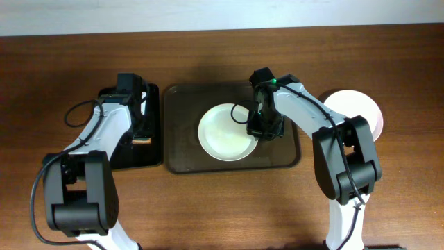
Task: Clean dirty plates on tray and stack at the side
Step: 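Return the sponge to the black holder with the left gripper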
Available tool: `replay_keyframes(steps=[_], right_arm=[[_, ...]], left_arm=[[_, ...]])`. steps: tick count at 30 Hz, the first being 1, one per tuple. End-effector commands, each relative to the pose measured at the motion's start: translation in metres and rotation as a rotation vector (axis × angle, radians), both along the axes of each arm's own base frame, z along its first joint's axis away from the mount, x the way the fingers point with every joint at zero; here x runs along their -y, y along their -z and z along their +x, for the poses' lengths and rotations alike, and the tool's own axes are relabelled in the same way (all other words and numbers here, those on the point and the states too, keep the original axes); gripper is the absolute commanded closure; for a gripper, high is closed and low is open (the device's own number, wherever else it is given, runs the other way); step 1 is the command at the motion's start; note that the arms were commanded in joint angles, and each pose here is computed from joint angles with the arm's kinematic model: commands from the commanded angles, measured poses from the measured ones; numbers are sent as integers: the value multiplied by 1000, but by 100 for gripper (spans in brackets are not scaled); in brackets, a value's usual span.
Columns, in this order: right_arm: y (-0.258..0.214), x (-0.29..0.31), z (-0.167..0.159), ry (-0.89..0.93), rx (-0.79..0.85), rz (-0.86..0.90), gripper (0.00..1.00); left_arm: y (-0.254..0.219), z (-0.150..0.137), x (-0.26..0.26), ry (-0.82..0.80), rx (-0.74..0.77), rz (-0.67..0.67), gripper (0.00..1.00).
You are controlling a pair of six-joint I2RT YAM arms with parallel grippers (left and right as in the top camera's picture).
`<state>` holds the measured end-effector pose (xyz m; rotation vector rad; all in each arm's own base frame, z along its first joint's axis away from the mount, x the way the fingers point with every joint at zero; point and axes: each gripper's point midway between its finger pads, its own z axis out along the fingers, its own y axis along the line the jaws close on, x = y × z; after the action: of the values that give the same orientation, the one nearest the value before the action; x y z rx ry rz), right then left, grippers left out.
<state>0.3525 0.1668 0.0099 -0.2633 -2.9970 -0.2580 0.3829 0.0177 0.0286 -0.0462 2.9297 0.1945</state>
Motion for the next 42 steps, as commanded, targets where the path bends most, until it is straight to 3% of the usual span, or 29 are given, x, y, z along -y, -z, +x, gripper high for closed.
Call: replay_keyframes(steps=[1, 6, 7, 8, 16, 17, 18, 19, 20, 28, 36, 38, 40, 42], right_arm=[[7, 4, -4, -11, -13, -34, 96], [7, 4, -4, -11, -13, -34, 96], [7, 4, -4, -11, -13, -34, 96], [7, 4, -4, -11, -14, -35, 96], [7, 4, -4, -12, -13, -34, 96], [7, 4, -4, -12, -13, -35, 96], [7, 4, -4, -11, -13, -35, 96], [7, 4, -4, -11, -13, -35, 96], [7, 4, -4, -12, -12, -34, 96], [7, 3, -3, -11, -10, -34, 96], [7, 3, -3, -11, -11, -33, 96], [7, 3, -4, -11, -11, -34, 96], [7, 3, -4, -11, -11, -34, 96], [7, 3, -4, -11, -11, -34, 96]], left_arm=[[19, -6, 0, 9, -54, -8, 43], [39, -10, 2, 10, -100, -19, 48], [40, -10, 2, 11, -101, -18, 65], [39, -9, 2, 10, -98, -18, 98], [15, -2, -3, 4, -32, 5, 100], [8, 1, -4, 3, -11, 13, 91], [2, 4, -5, 1, 13, 19, 54], [-1, 6, -6, 1, 27, 22, 35], [-6, 10, -6, 0, 50, 22, 28], [-4, 32, -3, 4, 129, 8, 19], [32, 32, 3, 13, 72, -27, 19], [34, 33, 4, 14, 73, -32, 29], [32, 35, 5, 15, 83, -34, 52], [31, 35, 5, 15, 87, -34, 95]])
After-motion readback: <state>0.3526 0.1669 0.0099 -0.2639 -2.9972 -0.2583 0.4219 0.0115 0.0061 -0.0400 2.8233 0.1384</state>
